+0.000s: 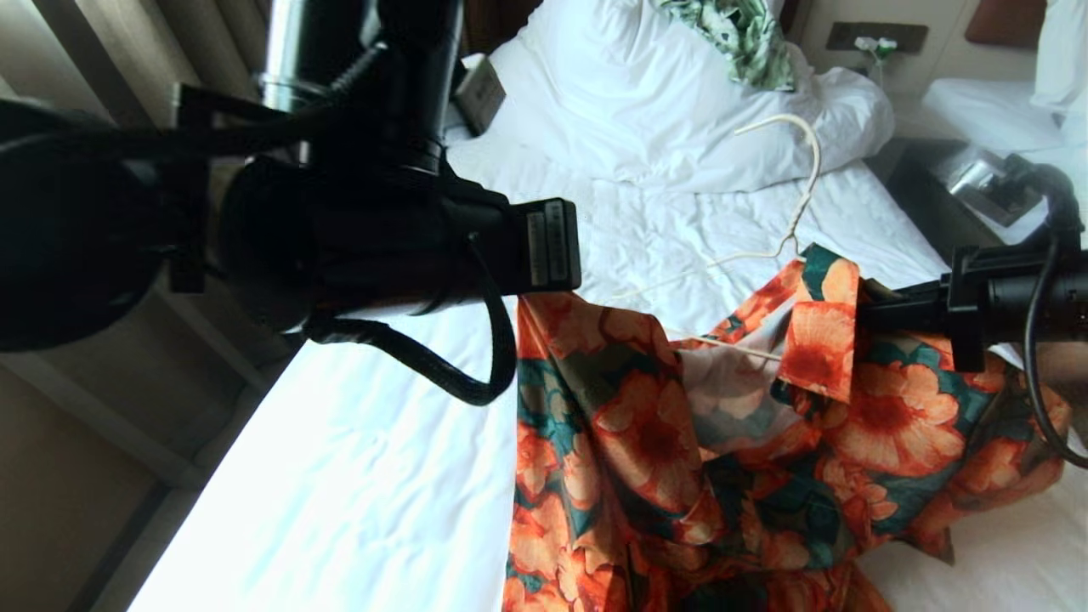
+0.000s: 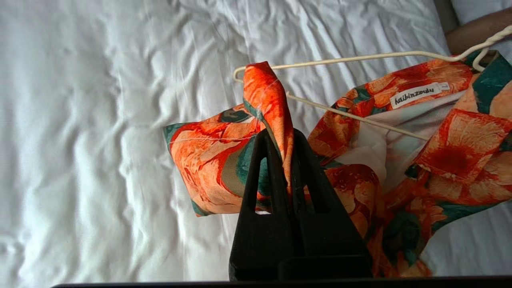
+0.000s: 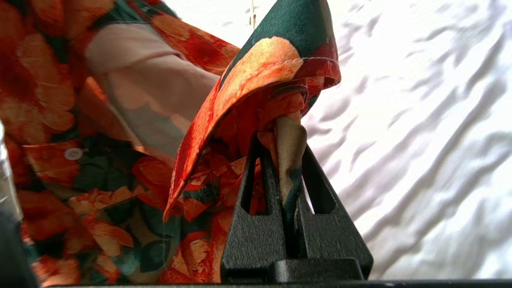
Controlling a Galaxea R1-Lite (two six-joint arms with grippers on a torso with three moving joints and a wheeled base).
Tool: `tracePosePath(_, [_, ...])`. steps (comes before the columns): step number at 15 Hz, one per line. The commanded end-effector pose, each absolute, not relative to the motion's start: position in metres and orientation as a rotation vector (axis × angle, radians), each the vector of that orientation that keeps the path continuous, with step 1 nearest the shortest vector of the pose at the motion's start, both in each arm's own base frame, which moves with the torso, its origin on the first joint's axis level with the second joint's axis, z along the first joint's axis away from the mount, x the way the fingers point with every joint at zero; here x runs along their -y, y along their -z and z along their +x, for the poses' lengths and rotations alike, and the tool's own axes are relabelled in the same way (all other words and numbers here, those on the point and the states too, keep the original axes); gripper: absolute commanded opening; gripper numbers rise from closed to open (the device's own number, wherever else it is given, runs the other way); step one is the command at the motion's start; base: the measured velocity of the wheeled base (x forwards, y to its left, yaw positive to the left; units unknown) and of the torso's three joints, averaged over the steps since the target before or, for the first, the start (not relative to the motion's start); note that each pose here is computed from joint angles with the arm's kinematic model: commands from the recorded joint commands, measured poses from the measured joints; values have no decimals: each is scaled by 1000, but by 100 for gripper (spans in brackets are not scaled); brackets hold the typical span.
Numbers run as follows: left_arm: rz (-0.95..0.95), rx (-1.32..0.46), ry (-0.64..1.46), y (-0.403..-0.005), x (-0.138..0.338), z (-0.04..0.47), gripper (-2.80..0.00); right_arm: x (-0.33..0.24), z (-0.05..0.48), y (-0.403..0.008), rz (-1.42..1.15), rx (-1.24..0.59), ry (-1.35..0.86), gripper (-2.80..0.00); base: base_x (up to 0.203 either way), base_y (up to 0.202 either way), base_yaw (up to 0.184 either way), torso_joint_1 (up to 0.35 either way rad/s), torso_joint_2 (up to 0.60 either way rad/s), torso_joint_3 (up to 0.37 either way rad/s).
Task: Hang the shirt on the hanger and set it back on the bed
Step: Hook the other side of the shirt onto the hanger
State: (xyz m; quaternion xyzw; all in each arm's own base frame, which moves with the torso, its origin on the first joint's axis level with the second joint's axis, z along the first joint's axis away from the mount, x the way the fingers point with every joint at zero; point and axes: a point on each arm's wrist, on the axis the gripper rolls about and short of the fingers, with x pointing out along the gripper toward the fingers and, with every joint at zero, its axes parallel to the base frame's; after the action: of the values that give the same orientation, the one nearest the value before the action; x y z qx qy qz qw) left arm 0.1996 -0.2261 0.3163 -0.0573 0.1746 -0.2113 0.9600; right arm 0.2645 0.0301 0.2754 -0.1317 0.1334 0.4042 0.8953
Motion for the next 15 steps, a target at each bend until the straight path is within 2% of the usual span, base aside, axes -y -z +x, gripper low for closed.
tracePosePath(1, [-152,-314,414,-328,213,197,-280,-32,287,-276,-278,-245,-835,-280,0,0,0,0,0,0])
tracePosePath(3, [-191,-269,415,-328,209,202,-280,-33,300,-285,-281,-205,-822,-280,0,0,0,0,0,0])
tracePosePath(6, [-196,-291,461,-298,206,205,-280,-37,300,-283,-269,-238,-835,-280,0,0,0,0,0,0])
tracePosePath(11, [-158,-453,479,-218,204,194,-280,-41,278,-239,-226,-440,-875,-280,0,0,0,0,0,0])
tracePosePath(15, [-131,-634,553,-168,224,162,-280,-39,258,-202,-219,-581,-850,-280,0,0,0,0,0,0])
